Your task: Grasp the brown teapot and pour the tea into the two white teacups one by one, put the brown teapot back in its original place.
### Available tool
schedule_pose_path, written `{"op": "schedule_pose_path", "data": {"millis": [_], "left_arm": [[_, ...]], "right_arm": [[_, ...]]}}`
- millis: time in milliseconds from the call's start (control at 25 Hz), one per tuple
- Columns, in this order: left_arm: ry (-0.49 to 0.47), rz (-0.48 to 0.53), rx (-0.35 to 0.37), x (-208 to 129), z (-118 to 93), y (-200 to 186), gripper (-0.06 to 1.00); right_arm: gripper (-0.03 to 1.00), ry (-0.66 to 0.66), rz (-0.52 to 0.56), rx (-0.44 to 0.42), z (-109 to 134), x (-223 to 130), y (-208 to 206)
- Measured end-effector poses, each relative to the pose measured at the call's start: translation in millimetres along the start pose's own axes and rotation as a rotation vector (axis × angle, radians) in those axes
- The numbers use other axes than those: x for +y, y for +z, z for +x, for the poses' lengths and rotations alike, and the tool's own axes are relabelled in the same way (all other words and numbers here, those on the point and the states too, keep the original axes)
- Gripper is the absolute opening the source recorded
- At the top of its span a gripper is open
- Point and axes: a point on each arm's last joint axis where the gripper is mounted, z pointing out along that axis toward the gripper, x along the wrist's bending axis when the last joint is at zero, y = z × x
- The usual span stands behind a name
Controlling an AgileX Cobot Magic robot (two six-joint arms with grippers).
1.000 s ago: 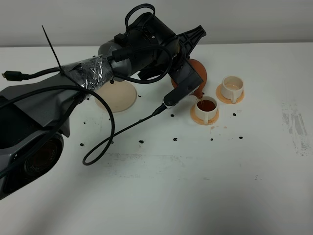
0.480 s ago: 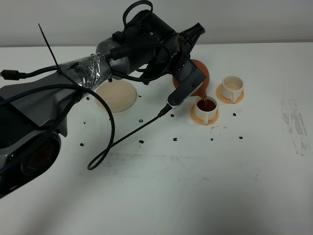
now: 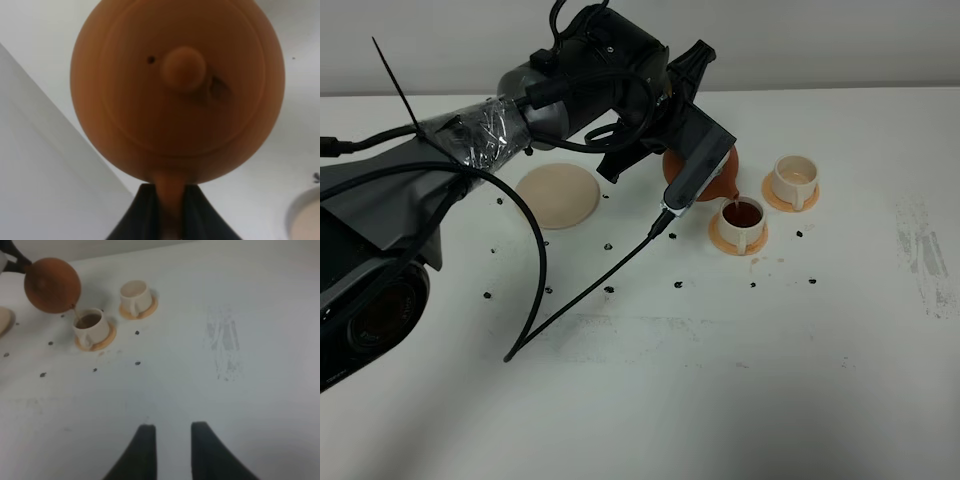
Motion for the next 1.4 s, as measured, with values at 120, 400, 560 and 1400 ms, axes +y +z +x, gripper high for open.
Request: {"op": "schedule_pose_path", "data": {"millis": [120,400,560,1400], "left_arm": [[-0.095,-0.018,-0.038,-6,-4,-1,0.13],[-0.335,-0.066,-0.085,-16,-4,-32,0.13],[-0.539,-0.063,-0.089,-25,-2,-55,0.13],[-1.282,-0.088,-0.338,-15,-92,-38,0.13]], "right_arm": [[0.20,0.000,0.000,0.000,0,0,0],[0.20,0.000,0.000,0.001,0,0,0],[0.20,0.000,0.000,0.001,0,0,0],[0.20,0.000,0.000,0.001,0,0,0]]}}
